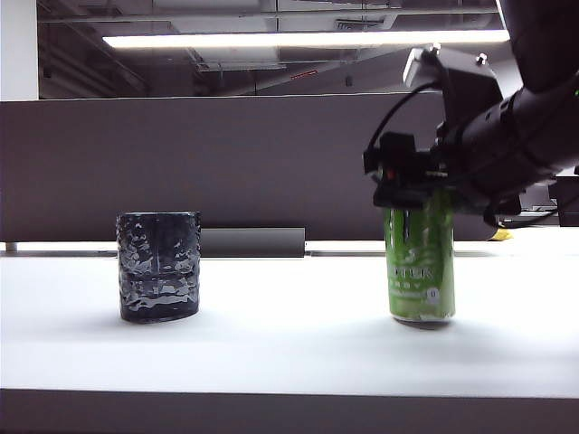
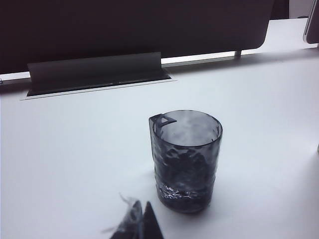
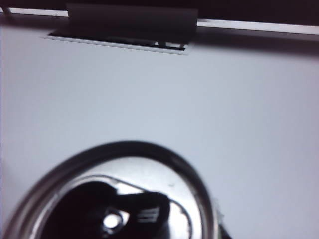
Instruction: Pick up the metal can, pour some water into the cup, then place the can back on the table.
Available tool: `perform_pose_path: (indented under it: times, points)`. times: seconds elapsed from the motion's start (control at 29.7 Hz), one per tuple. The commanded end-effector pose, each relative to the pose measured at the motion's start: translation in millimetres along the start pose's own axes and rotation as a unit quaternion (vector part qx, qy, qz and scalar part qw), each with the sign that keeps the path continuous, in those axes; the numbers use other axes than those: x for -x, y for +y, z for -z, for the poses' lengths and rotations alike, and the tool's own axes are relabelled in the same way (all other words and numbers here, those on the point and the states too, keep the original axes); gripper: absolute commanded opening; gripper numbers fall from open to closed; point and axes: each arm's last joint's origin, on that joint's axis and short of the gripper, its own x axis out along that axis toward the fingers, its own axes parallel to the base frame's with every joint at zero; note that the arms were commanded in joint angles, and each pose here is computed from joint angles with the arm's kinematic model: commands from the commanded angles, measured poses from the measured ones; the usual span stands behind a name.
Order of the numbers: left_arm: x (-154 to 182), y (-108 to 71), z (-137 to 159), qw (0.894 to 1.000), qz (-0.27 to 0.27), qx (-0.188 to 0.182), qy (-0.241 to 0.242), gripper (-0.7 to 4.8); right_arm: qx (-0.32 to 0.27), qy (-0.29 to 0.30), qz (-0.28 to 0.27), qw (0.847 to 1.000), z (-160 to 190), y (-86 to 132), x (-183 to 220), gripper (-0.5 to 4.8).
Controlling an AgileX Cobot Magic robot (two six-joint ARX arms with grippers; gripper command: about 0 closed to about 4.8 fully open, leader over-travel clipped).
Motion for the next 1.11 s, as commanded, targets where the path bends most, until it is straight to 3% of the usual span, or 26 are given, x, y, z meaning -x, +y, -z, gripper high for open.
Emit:
perform_pose_path:
  times: [0.03,0.37,0.44,0.57,0.64,0.71,1.11]
  points:
    - [0,0.2,-2,1.0,-0.001,0.0,-0.007,-0.05,-0.001,-0.007,-0.002,1.0,4,2,-6,2.92]
    - [0,0.2,-2,1.0,-0.001,0.0,-0.007,-0.05,-0.01,-0.022,-0.006,1.0,6,2,-9,3.17]
    - [0,0.2,-2,1.0,-0.001,0.0,-0.007,-0.05,-0.01,-0.022,-0.006,1.0,6,2,-9,3.63]
    - [0,0.2,-2,1.0,-0.001,0.0,-0.007,-0.05,-0.01,-0.023,-0.006,1.0,6,2,-9,3.89]
    - [0,0.2,-2,1.0,-0.001,0.0,-0.007,-0.05,-0.012,-0.03,-0.005,0.999,4,2,-9,4.56]
    - [0,0.2,-2,1.0,-0.001,0.0,-0.007,-0.05,-0.015,-0.043,-0.007,0.999,2,3,-9,4.79]
    - [0,3.2,-2,1.0,-0.016,0.0,-0.006,-0.05,-0.036,-0.135,-0.013,0.99,-30,3,5,4.79]
